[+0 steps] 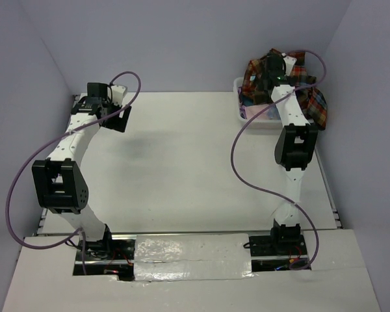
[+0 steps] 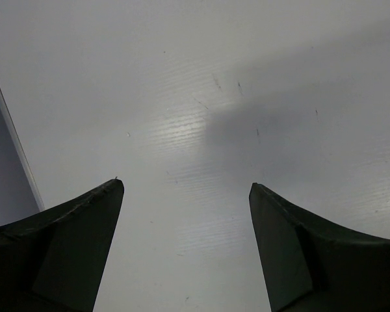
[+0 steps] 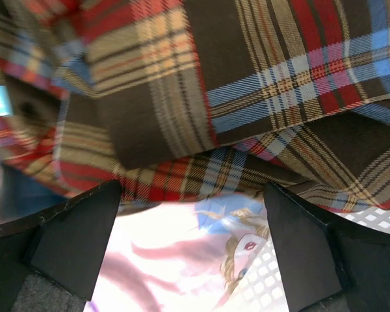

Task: Fold and stack the long sleeve shirts
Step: Grab the shirt from the pile

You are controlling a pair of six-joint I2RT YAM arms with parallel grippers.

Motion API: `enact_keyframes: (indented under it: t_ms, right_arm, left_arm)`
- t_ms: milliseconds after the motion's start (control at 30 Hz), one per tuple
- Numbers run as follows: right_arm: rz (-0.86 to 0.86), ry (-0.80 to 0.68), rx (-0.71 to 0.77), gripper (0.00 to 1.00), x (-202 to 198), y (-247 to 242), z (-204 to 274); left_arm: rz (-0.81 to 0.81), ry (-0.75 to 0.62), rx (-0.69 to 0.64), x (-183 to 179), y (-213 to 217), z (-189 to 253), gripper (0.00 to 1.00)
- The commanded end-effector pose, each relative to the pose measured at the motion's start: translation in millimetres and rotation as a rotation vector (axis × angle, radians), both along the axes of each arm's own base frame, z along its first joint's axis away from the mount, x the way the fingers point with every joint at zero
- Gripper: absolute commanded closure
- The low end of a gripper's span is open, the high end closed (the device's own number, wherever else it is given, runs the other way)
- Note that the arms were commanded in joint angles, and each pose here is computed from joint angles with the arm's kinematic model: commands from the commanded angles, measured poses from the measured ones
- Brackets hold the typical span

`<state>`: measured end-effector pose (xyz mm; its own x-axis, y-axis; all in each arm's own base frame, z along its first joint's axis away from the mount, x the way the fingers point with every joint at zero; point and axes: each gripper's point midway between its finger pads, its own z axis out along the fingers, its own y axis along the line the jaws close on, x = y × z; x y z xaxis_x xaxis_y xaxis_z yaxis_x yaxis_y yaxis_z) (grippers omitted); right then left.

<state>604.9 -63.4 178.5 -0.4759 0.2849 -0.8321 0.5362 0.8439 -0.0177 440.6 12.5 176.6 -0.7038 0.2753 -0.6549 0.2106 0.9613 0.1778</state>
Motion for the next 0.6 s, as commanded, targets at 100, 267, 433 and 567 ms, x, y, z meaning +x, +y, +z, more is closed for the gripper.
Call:
enact_keyframes:
  t_ms: [100,267,433,567]
  right_arm:
    - [-0.055,0.042,-0.008,0.22,1,-26,-21]
    - [-0.018,-0.014,-0.020,0.99,-7,-23,-1]
    - [-0.029,-0.178,-0.119,1.00,-36,-32,89]
    - [-0.028,-0.412,-0.205,1.00,-69,-30,201]
  left_arm:
    - [0.032,0.001,0.017,-8,5,5,0.08]
    - [0.050,0.007,-0.002,-6,4,3,0.08]
    - [0.053,-0.005,-0.004,0,3,9,0.08]
    - [0.053,-0.014,-0.021,3,1,13,0.08]
